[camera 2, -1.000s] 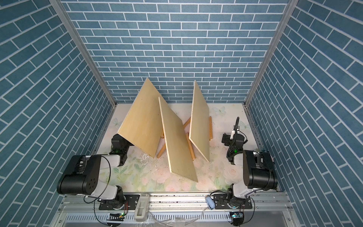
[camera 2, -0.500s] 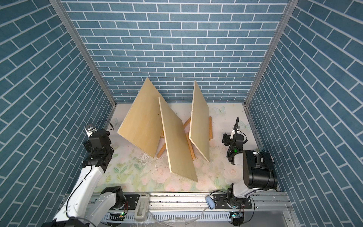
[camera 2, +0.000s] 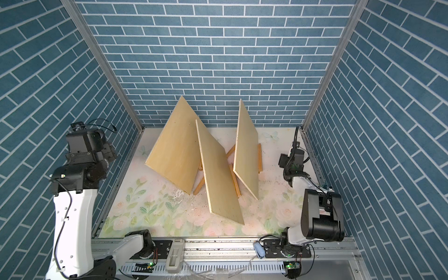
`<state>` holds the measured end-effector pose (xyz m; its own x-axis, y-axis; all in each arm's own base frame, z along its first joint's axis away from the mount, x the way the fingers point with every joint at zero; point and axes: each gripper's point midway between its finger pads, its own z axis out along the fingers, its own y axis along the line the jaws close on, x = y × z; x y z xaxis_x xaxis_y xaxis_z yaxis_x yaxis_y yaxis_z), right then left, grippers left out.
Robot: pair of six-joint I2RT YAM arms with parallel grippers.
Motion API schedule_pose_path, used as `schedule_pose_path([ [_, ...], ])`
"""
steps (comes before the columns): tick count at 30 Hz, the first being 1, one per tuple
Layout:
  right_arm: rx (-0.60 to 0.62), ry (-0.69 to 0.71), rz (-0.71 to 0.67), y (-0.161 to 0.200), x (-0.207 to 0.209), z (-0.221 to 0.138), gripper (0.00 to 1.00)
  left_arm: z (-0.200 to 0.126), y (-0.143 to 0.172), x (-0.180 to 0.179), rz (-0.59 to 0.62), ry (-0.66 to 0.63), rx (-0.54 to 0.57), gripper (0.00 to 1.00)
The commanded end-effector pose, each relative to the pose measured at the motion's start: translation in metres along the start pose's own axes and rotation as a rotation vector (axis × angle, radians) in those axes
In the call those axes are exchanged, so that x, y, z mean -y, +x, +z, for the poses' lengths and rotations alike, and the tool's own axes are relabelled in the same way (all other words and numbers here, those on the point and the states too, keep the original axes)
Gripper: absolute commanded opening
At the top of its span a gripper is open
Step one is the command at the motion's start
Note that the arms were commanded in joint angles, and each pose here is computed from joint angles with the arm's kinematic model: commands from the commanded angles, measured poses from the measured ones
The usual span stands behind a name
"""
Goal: Disassemble the easel
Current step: Pick up the drawing board from the easel.
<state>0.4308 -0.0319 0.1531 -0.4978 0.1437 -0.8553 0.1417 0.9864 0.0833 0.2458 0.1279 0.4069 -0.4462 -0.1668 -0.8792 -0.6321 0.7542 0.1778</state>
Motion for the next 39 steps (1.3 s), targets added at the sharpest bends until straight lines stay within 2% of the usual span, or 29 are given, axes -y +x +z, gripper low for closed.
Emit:
schedule_pose_path([
  [1, -0.222, -0.098, 0.116, 0.019, -0.019, -0.030, 0.58, -0.019, 0.014, 0.003, 0.026, 0.082, -0.128, 0.78],
  [5, -0.143, -0.133, 0.204, -0.017, -0.027, -0.060, 0.58, -0.026, 0.016, 0.024, 0.008, 0.198, -0.237, 0.75],
  [9, -0.175, -0.186, 0.214, -0.044, -0.039, -0.089, 0.57, -0.030, 0.025, 0.073, -0.055, 0.436, -0.344, 0.76],
  [12, -0.212, -0.228, 0.210, -0.057, -0.048, -0.105, 0.57, -0.036, 0.021, 0.105, -0.117, 0.606, -0.369, 0.76],
  [17, -0.248, -0.319, 0.244, -0.071, -0.067, -0.126, 0.56, -0.029, 0.019, 0.145, -0.232, 0.751, -0.447, 0.75],
  [20, -0.262, -0.376, 0.242, -0.078, -0.079, -0.136, 0.56, -0.024, 0.006, 0.167, -0.307, 0.831, -0.429, 0.71],
  [24, -0.290, -0.399, 0.212, -0.080, -0.090, -0.143, 0.54, -0.017, -0.013, 0.185, -0.309, 0.863, -0.364, 0.65],
  [28, -0.302, -0.421, 0.186, -0.079, -0.100, -0.149, 0.54, -0.007, -0.018, 0.216, -0.221, 0.868, -0.366, 0.64],
  [31, -0.315, -0.422, 0.168, -0.077, -0.104, -0.149, 0.54, -0.002, -0.028, 0.237, -0.162, 0.881, -0.361, 0.59],
  [36, -0.332, -0.407, 0.137, -0.077, -0.106, -0.151, 0.53, 0.012, -0.030, 0.263, -0.033, 0.856, -0.392, 0.59],
  [39, -0.331, -0.402, 0.127, -0.077, -0.107, -0.152, 0.53, 0.024, -0.023, 0.273, 0.025, 0.837, -0.437, 0.51],
])
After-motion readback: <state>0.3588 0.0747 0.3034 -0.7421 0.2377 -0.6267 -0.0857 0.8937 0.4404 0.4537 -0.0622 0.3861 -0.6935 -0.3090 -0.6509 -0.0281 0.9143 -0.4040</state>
